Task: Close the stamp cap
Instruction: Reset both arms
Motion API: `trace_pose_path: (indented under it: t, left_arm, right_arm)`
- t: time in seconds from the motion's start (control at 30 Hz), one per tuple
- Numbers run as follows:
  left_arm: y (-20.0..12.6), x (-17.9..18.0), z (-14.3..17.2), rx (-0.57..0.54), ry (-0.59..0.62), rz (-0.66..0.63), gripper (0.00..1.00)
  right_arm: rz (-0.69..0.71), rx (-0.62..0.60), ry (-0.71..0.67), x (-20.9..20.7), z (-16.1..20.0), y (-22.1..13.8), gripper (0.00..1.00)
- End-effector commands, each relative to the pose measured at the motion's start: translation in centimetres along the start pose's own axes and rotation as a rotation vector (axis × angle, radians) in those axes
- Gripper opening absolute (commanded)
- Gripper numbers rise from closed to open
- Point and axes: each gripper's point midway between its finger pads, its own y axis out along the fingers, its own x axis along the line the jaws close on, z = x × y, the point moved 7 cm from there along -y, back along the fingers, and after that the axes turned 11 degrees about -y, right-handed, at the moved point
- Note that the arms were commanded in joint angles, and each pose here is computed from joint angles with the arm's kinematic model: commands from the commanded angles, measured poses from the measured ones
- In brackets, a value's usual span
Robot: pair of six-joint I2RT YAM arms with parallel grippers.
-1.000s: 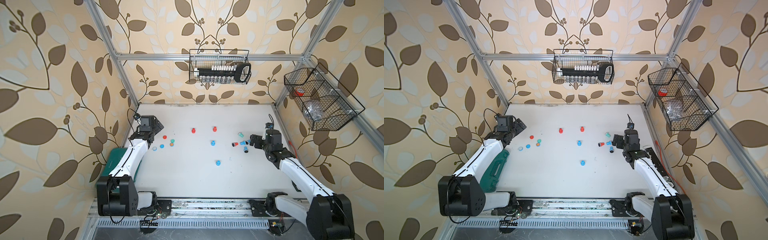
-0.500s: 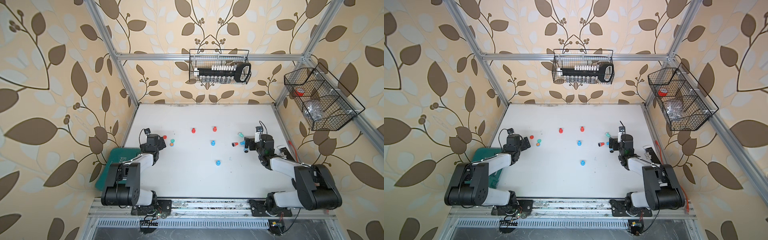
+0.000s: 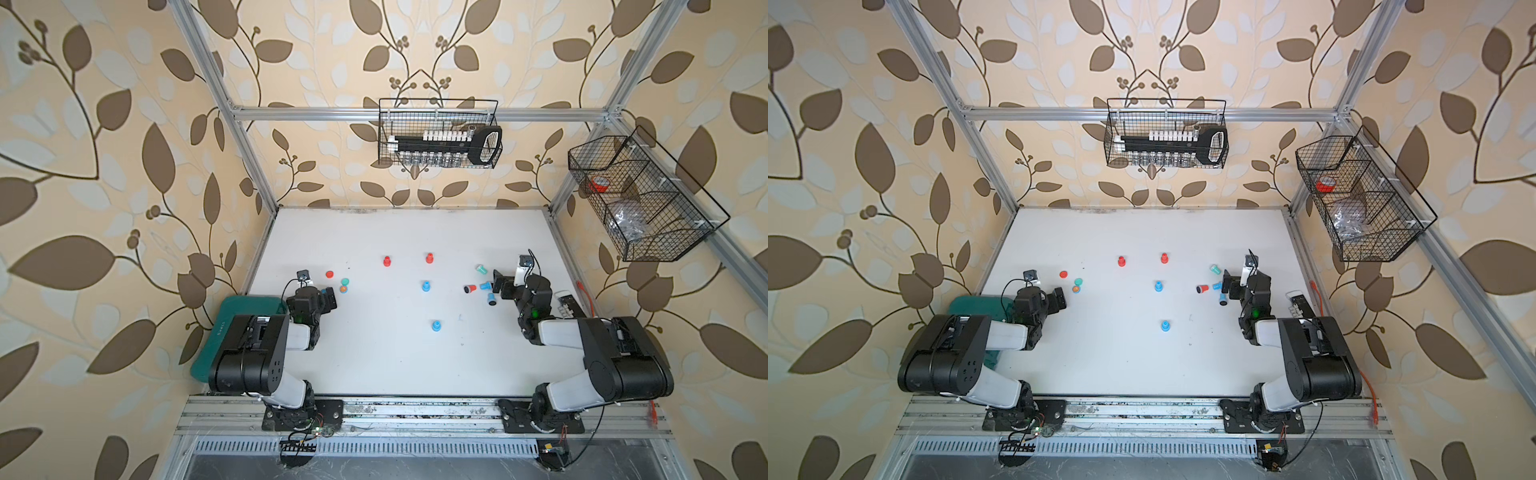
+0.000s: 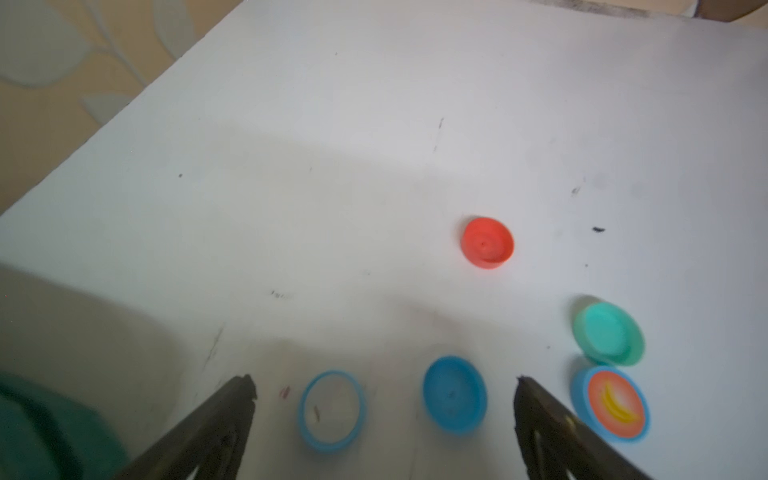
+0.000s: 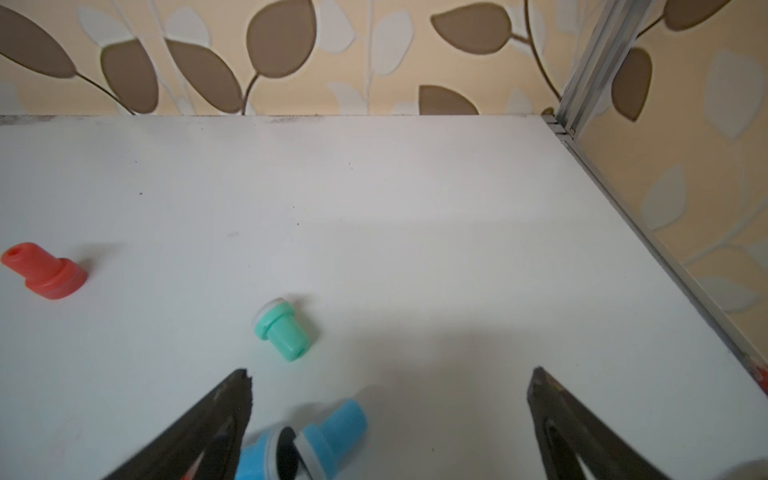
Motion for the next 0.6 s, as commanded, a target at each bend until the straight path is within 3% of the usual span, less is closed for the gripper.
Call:
trace_pose_path:
  t: [0.0,0.57]
  left_arm:
    - [0.09,-1.96,-2.78,-0.072,0.032,0.052,0.99]
    - [0.33,-2.19,-2.72,-0.07,0.045,0.047,0.99]
  right_arm:
    - [0.018,0.026,-0.009,-0.1,0.43,0.08,0.99]
    - [0.018,0.024,-0.009,-0.08,0.4,0.03,0.99]
